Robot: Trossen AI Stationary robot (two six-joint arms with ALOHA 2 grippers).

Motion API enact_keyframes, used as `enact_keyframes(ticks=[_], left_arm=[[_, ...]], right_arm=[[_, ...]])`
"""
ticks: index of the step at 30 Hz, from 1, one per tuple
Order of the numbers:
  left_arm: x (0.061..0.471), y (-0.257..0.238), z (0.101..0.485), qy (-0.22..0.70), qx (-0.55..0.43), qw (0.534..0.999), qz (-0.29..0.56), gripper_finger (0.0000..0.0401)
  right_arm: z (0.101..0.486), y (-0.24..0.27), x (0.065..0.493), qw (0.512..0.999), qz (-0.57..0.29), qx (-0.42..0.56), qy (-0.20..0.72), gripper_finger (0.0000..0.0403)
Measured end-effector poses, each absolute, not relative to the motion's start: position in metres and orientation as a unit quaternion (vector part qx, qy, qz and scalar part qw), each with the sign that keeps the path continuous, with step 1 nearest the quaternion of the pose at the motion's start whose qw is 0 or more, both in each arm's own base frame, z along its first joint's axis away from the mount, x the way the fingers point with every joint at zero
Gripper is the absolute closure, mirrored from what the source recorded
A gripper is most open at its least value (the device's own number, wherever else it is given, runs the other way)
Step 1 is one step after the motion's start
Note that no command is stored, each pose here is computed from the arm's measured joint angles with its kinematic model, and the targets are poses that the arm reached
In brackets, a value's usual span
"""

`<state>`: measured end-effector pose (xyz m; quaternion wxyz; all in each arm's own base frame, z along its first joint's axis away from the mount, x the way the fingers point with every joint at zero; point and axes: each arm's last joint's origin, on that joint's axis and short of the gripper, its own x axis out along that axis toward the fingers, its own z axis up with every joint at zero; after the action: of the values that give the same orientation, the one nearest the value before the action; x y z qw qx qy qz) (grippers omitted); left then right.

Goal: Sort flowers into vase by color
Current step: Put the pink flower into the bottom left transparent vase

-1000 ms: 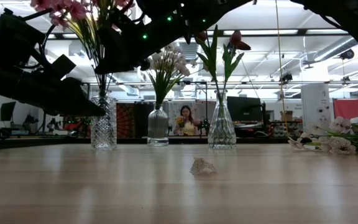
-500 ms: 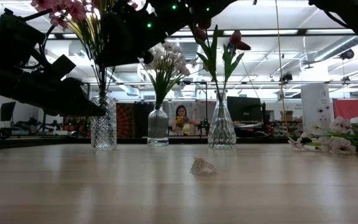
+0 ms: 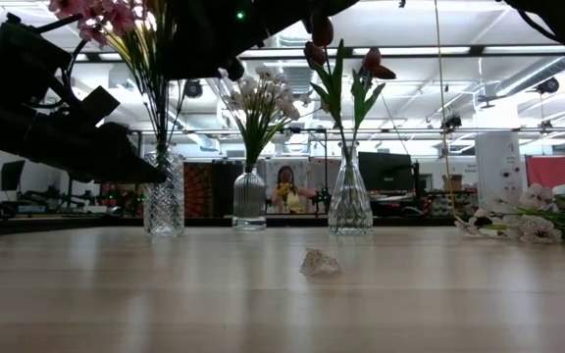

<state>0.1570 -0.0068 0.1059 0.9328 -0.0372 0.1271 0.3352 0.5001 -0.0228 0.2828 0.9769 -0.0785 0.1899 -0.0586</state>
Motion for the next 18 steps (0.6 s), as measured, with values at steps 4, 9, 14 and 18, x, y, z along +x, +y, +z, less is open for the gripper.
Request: enact_keyframes(ticks=[4, 9, 14, 18], left_arm=[[0.157, -0.0067, 0.1059, 0.127, -0.037, 0.933, 0.335, 0.0178], [0.157, -0.0068, 0.1059, 0.127, -0.037, 0.933, 0.335, 0.0178], [0.157, -0.0068, 0.1059, 0.127, -0.037, 0.933, 0.335, 0.0178], [0.157, -0.0068, 0.1059, 0.127, -0.037, 0.933, 0.335, 0.0178]], right_arm=[[0.2839, -0.0229, 0.5005, 0.978, -0.059, -0.079, 0.184, 0.0275], [0.2844, -0.0229, 0.5007, 0.978, -0.059, -0.08, 0.182, 0.0327], [0.2844, -0.0229, 0.5007, 0.978, -0.059, -0.084, 0.182, 0.0386], [0.2843, -0.0231, 0.5006, 0.978, -0.059, -0.08, 0.182, 0.0388]])
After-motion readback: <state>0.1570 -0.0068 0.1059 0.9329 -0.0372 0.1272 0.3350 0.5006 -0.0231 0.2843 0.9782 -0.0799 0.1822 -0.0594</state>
